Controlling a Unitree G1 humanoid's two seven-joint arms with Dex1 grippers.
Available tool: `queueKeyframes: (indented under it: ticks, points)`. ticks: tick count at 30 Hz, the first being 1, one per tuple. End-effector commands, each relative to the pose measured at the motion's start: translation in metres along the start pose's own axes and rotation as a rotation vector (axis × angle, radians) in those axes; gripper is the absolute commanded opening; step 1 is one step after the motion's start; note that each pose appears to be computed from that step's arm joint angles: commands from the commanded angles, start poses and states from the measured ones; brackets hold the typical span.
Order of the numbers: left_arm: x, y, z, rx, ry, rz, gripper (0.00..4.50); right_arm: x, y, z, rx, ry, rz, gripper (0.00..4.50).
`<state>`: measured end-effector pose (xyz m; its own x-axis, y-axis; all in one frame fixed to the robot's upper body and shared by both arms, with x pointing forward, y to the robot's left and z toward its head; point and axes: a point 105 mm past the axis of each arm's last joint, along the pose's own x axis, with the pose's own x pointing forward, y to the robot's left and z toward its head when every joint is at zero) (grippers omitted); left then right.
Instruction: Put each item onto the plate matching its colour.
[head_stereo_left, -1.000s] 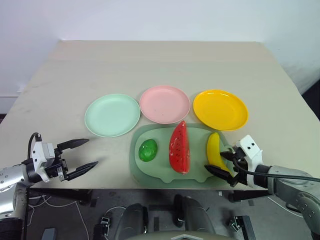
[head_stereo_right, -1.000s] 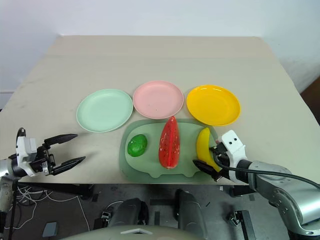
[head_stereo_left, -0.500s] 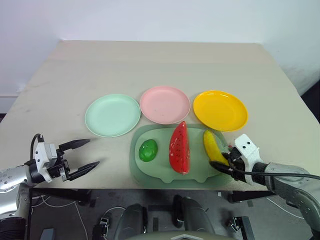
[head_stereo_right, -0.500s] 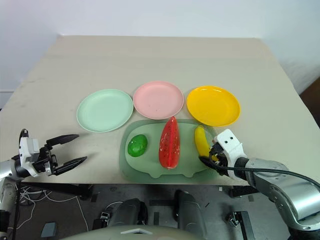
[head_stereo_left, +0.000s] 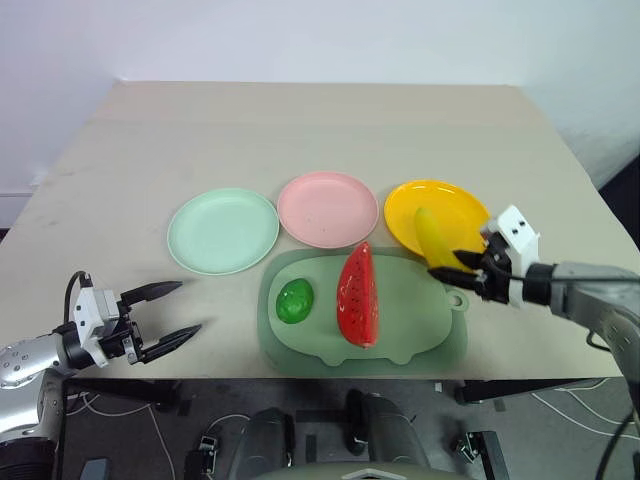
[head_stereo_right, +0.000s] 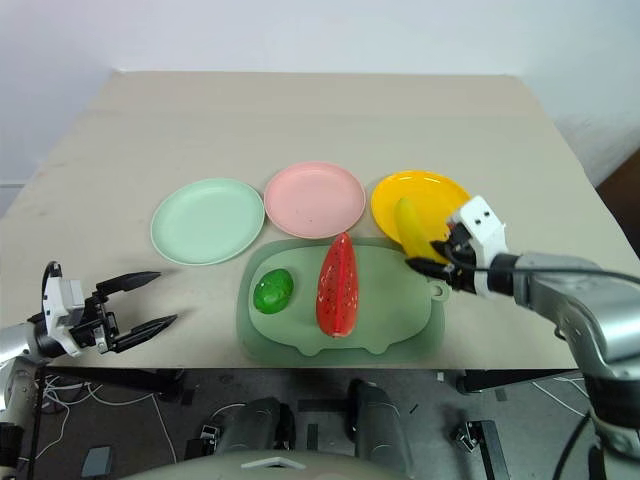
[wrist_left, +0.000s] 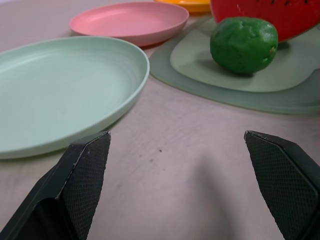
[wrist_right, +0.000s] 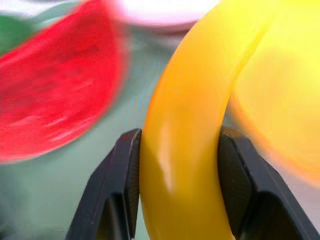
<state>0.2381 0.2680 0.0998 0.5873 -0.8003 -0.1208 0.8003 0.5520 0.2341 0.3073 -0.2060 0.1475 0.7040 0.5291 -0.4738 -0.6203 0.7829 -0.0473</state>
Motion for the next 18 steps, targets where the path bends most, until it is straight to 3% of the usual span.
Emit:
queueKeyframes:
  ticks: [1,7,15,18]
  points:
    - [0.001,0.004,0.009,0.034,-0.018,-0.003,4.50,0.018,-0.020,0.003,-0.017,0.013,-0.096,1.77]
    - [0.006,0.004,0.017,0.044,-0.060,-0.019,4.50,0.046,-0.054,0.012,-0.014,0.014,-0.230,1.77]
    - [0.008,-0.001,0.023,0.035,-0.090,-0.055,4.50,0.051,-0.060,0.021,-0.020,-0.005,-0.240,4.37]
    - [0.009,-0.004,0.025,0.025,-0.097,-0.071,4.50,0.044,-0.060,0.031,-0.043,-0.026,-0.223,4.46]
